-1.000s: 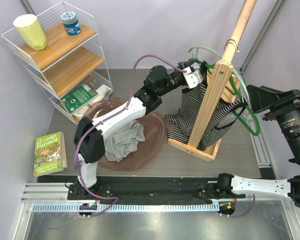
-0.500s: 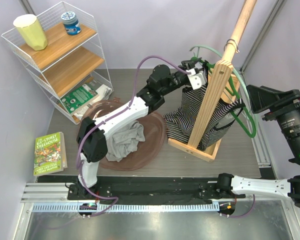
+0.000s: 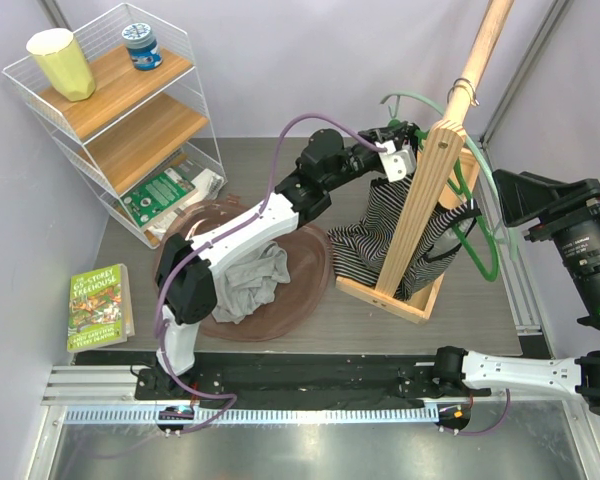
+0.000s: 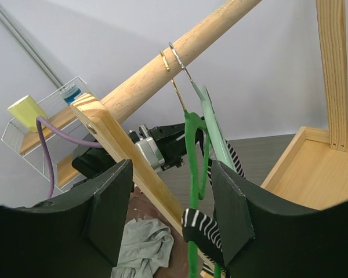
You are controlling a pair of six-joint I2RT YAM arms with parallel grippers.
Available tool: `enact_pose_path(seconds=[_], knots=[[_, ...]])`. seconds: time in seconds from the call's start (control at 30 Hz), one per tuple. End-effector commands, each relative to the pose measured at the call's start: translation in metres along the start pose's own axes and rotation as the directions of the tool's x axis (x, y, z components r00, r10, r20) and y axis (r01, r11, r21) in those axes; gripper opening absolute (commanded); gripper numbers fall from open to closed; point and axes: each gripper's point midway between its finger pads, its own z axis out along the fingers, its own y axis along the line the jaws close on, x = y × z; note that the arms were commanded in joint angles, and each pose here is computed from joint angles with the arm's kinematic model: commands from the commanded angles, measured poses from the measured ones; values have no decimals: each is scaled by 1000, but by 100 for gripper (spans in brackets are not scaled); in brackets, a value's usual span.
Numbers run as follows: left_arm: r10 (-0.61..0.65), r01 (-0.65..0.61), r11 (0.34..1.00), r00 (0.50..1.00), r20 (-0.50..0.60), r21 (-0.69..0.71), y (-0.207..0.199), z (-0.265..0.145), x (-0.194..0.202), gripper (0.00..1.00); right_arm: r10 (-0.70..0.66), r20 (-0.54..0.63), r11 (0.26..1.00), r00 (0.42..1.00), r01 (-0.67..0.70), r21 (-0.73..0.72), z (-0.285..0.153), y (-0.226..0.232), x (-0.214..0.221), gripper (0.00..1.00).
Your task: Remove the tank top from the hanger
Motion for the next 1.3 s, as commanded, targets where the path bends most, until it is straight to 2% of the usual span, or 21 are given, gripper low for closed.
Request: enact_pose_path(seconds=[0.0, 0.03, 0.3, 0.7, 0.97, 1.27], knots=[[26, -22, 997, 998, 59, -71, 28, -8, -35, 6, 20, 10, 1000, 1000, -20, -10, 3, 7, -7, 62], [23, -19, 997, 998, 50, -73, 26, -10, -33, 0, 22, 10, 1000, 1000, -22, -14, 3, 7, -7, 62], [22, -17, 984, 999, 31, -179, 52, -34, -44, 0, 22, 7, 1000, 1000, -22, -14, 4, 10, -6, 62], [22, -30, 970, 999, -36, -240, 80, -50, -53, 0, 47, 12, 999, 999, -46, -18, 2, 8, -9, 62], [28, -49, 966, 996, -85, -255, 85, -63, -50, 0, 67, 27, 998, 997, -67, -17, -2, 3, -16, 62], [17, -80, 951, 978, -208, -298, 90, -91, -31, 0, 70, 27, 997, 997, -69, -39, -5, 2, -15, 62]])
